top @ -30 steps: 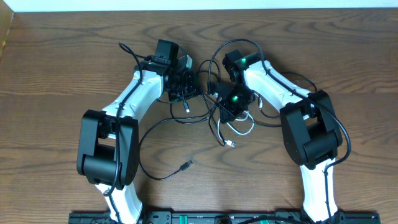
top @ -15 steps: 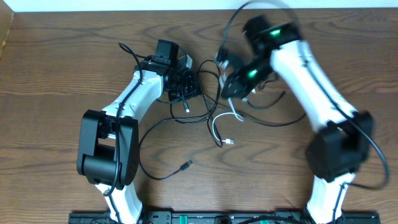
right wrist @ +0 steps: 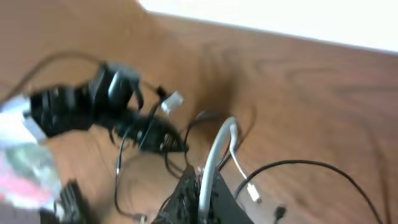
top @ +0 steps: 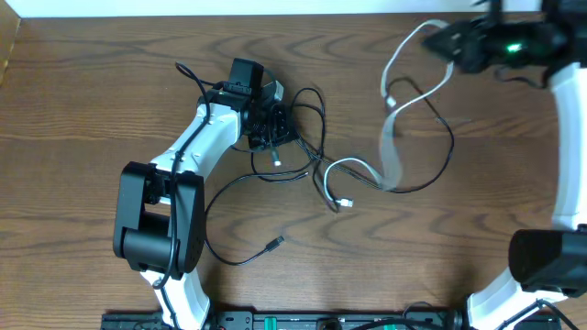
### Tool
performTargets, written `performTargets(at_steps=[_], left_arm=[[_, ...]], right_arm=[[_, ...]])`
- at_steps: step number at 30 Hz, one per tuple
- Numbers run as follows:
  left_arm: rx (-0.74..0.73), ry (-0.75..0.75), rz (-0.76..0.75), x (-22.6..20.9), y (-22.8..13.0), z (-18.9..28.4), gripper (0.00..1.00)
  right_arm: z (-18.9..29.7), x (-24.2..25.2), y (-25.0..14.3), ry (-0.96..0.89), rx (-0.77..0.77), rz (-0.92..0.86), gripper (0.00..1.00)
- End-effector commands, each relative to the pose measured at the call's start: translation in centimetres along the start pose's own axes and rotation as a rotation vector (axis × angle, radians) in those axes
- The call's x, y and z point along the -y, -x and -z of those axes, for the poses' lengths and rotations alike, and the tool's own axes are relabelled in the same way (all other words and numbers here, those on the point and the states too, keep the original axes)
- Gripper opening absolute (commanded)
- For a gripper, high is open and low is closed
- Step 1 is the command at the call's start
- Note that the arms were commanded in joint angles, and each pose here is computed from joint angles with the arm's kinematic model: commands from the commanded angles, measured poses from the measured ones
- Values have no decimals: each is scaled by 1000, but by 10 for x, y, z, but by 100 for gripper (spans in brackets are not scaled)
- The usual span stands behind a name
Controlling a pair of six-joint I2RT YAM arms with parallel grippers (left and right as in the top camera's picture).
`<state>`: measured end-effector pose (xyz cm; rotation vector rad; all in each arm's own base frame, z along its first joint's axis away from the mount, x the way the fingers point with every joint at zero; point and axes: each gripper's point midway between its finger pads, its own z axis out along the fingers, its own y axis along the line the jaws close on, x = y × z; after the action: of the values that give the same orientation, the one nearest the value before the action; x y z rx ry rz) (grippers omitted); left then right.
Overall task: Untangle cables
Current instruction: 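Pull the white cable up and rightward with the right gripper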
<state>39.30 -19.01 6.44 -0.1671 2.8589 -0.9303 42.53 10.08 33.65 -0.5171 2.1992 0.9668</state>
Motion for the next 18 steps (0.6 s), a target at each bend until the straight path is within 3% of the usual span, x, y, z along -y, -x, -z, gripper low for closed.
performTargets(at_steps=[1, 6, 14, 18], left_arm=[[12, -19, -5, 6, 1, 8, 8], [13, -19, -5, 6, 1, 8, 8], [16, -12, -5, 5, 2, 8, 7], [16, -12, -5, 5, 2, 8, 8]], right_arm=[[41, 2, 33, 79, 162, -116, 1], [58, 25, 37, 21, 206, -159, 1], [72, 76, 30, -261, 206, -221, 1], [139, 118, 40, -410, 342, -270, 1]])
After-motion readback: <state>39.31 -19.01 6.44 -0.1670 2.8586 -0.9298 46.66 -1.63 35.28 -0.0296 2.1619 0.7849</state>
